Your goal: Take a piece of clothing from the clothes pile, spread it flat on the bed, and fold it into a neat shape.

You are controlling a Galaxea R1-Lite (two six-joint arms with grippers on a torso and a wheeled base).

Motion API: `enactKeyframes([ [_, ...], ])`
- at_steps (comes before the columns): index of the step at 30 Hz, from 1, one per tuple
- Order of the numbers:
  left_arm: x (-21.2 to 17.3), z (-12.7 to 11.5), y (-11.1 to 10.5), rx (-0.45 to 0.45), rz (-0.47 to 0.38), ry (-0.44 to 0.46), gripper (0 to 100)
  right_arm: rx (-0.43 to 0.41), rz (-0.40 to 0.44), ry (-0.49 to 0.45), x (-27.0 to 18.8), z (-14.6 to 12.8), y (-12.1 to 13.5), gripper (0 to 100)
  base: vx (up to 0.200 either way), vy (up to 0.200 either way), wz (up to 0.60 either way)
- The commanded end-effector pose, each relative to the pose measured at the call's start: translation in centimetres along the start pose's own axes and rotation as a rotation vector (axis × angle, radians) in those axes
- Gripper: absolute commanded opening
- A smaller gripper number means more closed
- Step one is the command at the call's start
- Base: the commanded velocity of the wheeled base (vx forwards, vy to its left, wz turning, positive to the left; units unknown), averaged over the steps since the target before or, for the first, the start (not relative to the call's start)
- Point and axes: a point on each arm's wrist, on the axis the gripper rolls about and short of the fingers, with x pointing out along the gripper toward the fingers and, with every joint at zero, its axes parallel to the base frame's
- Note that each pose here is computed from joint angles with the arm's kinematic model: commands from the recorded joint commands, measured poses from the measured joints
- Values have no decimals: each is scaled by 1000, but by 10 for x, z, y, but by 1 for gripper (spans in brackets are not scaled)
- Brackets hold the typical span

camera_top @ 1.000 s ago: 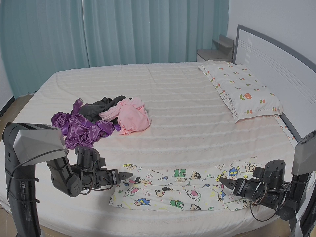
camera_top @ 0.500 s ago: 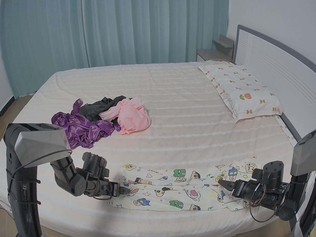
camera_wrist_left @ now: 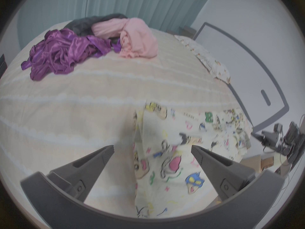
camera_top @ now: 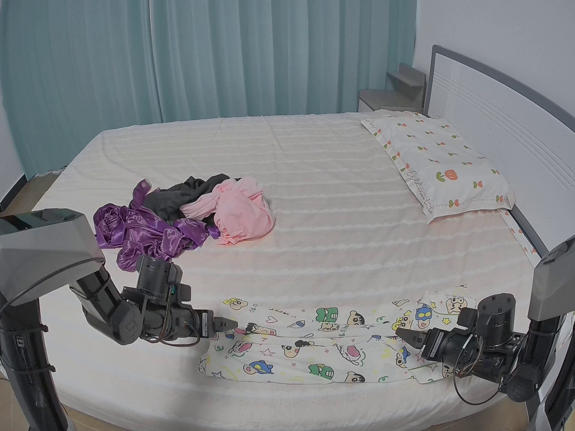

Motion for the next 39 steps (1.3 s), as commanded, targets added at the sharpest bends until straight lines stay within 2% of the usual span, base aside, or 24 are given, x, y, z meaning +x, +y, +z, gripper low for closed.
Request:
enactKeyframes([
  [1,22,18,-5,-32,25,-57,100,-1,-11,15,-3,-3,-2,100,0,0,0],
  [3,36,17,-5,-39,66,-60,100,-1,-12,16,-3,-3,-2,100,0,0,0],
  [7,55,4,-6,-23,83,-13,100,-1,-13,15,-3,-3,-2,100,0,0,0],
  [12,56,-6,-3,4,101,51,100,-1,-13,15,-3,-3,-2,100,0,0,0],
  [14,52,-15,2,45,124,119,100,1,-14,15,-3,-2,-3,100,0,0,0],
  [16,49,-15,6,51,150,144,100,1,-15,16,-2,-3,-3,100,0,0,0],
  [21,46,-11,19,31,221,135,100,0,-13,15,-3,-3,-3,100,0,0,0],
  [28,35,-7,22,18,231,119,100,-1,-11,13,-3,-2,-2,100,0,0,0],
  [31,18,-5,25,14,246,135,100,-1,-11,11,-3,-2,-2,100,0,0,0],
  [34,9,-2,32,5,267,158,100,0,-9,10,-3,-2,-2,100,0,0,0],
  [39,-9,3,57,-1,313,178,100,-1,-11,7,-4,-2,-1,100,0,0,0],
])
